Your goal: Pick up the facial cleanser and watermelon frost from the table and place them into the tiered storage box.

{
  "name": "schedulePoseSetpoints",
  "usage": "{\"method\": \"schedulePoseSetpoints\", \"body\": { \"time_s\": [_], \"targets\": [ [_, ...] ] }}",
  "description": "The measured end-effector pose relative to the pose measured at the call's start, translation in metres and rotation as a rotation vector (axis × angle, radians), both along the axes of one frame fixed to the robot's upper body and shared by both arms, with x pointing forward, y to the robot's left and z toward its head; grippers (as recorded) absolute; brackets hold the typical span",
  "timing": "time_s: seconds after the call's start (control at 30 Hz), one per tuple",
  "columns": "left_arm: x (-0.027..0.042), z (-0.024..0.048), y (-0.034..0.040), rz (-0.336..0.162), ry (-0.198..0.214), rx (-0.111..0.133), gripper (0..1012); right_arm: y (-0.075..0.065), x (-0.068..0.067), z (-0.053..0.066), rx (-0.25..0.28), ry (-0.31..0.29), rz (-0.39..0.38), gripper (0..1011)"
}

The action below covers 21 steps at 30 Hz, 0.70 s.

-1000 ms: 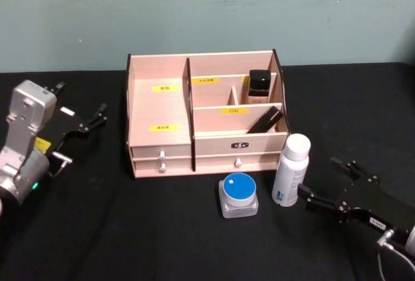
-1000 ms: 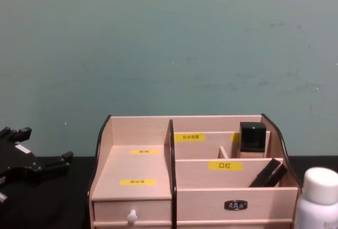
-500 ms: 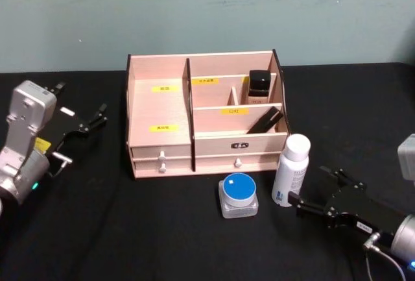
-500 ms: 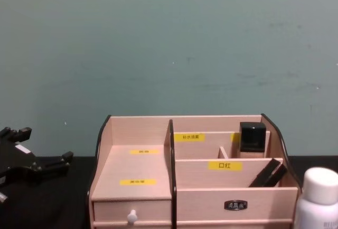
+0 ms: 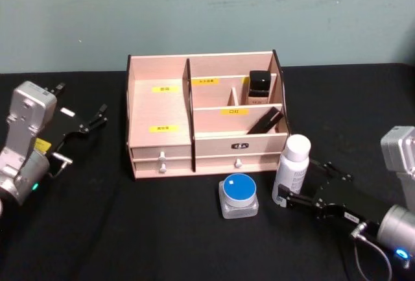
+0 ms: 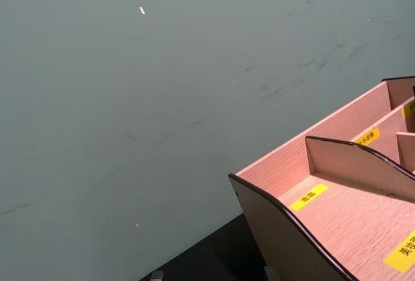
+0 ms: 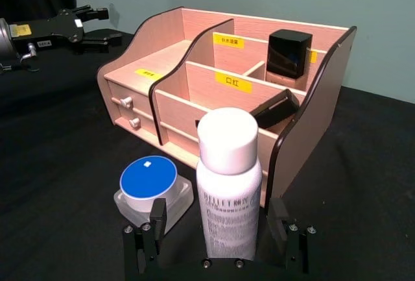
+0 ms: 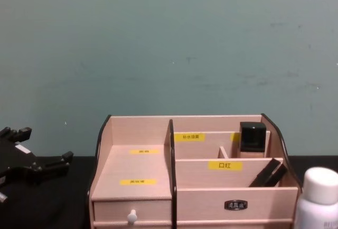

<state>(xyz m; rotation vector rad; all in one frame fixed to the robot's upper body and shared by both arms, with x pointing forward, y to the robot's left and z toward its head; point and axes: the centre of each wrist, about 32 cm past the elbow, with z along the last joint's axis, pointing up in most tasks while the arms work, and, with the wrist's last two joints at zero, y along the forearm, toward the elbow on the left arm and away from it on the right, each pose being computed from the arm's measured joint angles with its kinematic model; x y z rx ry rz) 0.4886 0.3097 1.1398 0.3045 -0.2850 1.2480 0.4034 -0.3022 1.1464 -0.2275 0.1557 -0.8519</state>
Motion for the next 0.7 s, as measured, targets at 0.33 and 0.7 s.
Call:
{"method": "schedulePoseSetpoints", "body": {
  "time_s": [0.33, 0.7],
  "targets": [
    [0.0, 0.0, 0.0, 0.0, 0.0, 0.0, 1001, 0.007, 0.016, -0.006, -0.002, -0.003, -0.002, 1002],
    [0.0, 0.0, 0.0, 0.0, 0.0, 0.0, 1001, 0.013, 0.027, -0.01, 0.004, -0.005, 0.004, 1002]
  ]
}}
